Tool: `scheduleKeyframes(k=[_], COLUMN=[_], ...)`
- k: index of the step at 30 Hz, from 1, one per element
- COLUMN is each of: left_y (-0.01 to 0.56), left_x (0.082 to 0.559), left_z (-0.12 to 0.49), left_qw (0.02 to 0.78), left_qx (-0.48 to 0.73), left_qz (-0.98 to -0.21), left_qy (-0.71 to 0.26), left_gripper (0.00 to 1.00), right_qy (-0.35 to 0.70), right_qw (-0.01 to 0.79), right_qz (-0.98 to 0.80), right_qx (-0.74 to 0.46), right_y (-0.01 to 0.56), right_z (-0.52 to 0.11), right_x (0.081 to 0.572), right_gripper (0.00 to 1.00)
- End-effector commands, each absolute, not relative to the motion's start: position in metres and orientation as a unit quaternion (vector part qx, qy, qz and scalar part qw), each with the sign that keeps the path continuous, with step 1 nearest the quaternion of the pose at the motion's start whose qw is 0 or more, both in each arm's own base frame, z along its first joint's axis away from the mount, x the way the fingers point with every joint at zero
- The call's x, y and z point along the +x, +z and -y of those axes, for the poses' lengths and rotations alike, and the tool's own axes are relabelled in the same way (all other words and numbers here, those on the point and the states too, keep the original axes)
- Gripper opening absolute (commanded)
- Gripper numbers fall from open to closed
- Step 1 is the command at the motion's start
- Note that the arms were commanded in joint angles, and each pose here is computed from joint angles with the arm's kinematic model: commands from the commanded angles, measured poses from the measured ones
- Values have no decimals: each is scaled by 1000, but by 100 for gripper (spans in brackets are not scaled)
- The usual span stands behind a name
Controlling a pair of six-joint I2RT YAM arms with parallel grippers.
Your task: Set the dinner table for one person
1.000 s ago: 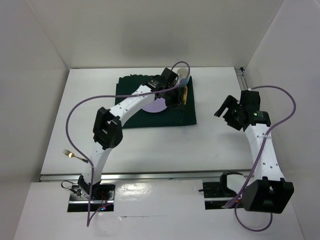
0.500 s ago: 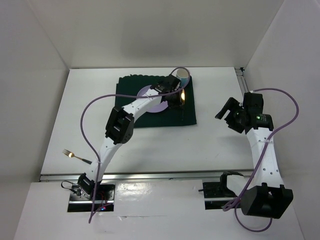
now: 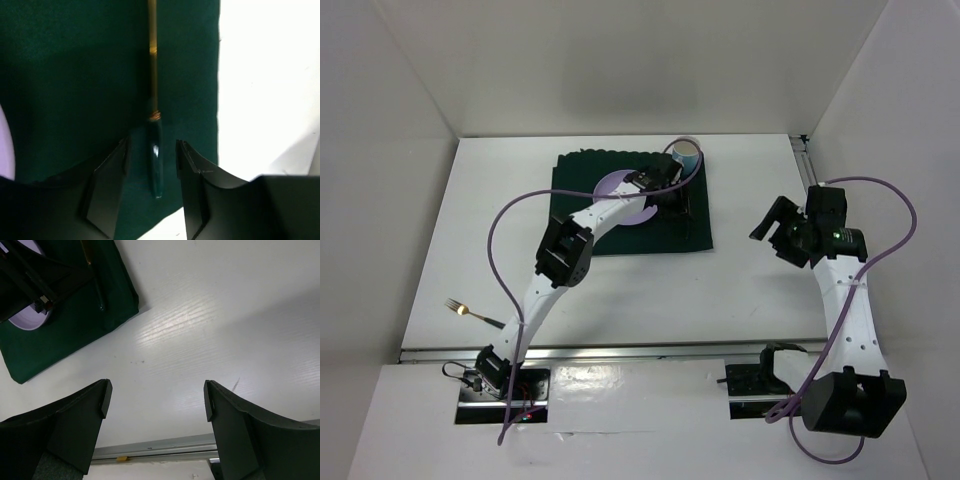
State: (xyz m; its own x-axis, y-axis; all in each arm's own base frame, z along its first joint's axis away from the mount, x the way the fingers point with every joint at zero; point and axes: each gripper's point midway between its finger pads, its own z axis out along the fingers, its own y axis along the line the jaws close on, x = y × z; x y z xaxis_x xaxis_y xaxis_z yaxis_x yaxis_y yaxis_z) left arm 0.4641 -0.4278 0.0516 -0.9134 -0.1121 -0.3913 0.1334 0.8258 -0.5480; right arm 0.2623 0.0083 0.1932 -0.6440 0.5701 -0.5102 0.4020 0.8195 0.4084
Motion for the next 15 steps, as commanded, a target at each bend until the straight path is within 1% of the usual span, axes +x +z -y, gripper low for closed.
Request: scheduleKeyframes(k=[1,5,8,9,10,13,14,15], left_y=[90,120,143,164,172,211,189,189], left_x=[468,463,454,445,436,409,398,395], left_z=[428,427,423,423,416,388,363,340], left_qw=[246,258,261,269,264,296,283,283], left_qx=[24,38,55,65,69,63,29,-1], left_qz=[-919,-911,-907,-902,-906,-909,-928,-934], left_qy=[-306,-319,-325,-330,-324,-286,-239,-216], left_gripper=[58,58,52,48,46,42,42,40], right_qy=[128,129,130,130,130,130,136,136], right_qw=[337,346,350,350,355,355,359,363], right_qz=[-895,-892,-890,-890,-889,-889,-887,-886], right_qx=[264,262,261,261,260,260,257,256], right_y=[207,214,218,218,220,220,222,223], right_z=[-5,-5,-5,-5,-5,-5,-6,-6], right_x=[265,268,269,269,268,268,270,272], right_gripper=[86,86,86,86,86,86,86,86])
